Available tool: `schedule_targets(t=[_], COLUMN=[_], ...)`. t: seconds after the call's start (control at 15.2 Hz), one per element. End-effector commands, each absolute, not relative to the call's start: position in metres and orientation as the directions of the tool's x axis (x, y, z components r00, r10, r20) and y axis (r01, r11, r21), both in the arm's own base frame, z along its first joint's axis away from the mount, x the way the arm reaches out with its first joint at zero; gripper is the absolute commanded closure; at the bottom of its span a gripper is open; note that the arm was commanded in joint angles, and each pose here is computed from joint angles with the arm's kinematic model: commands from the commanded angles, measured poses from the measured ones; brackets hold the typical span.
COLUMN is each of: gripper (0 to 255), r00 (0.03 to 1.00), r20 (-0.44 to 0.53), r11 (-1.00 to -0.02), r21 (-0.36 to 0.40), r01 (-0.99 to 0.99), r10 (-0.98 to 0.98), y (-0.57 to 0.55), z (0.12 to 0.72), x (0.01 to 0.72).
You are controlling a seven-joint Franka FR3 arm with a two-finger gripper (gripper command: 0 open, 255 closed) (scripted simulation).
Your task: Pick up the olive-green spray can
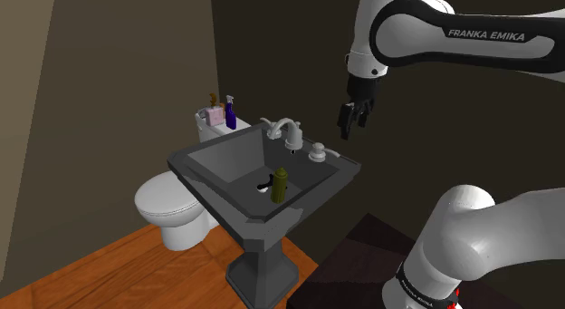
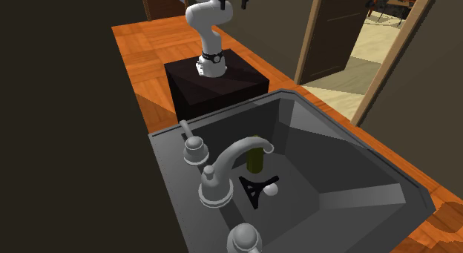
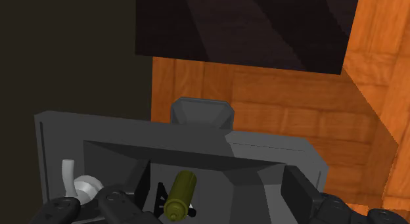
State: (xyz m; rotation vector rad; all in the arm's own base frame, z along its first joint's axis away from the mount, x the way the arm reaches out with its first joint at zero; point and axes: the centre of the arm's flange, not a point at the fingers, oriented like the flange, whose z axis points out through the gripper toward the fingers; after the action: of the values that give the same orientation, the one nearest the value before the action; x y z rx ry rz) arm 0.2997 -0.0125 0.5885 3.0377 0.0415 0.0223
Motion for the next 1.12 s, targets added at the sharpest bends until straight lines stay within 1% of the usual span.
schedule_targets(t=[0.0, 0.53, 1.06], gripper=[0, 0, 0], r00=[1.000, 0.984, 0.946], r20=[0.013, -0.004, -0.029], r11=[-0.994, -0.973, -0.926], r21=[0.104, 0.151, 0.194], r01=[0.026, 0.177, 0.322], r10=[0.028, 0.178, 0.323], y=[-0.013, -0.036, -0.052], z=[0.588, 0.515, 0.442], x=[0.300, 0.369, 0.441])
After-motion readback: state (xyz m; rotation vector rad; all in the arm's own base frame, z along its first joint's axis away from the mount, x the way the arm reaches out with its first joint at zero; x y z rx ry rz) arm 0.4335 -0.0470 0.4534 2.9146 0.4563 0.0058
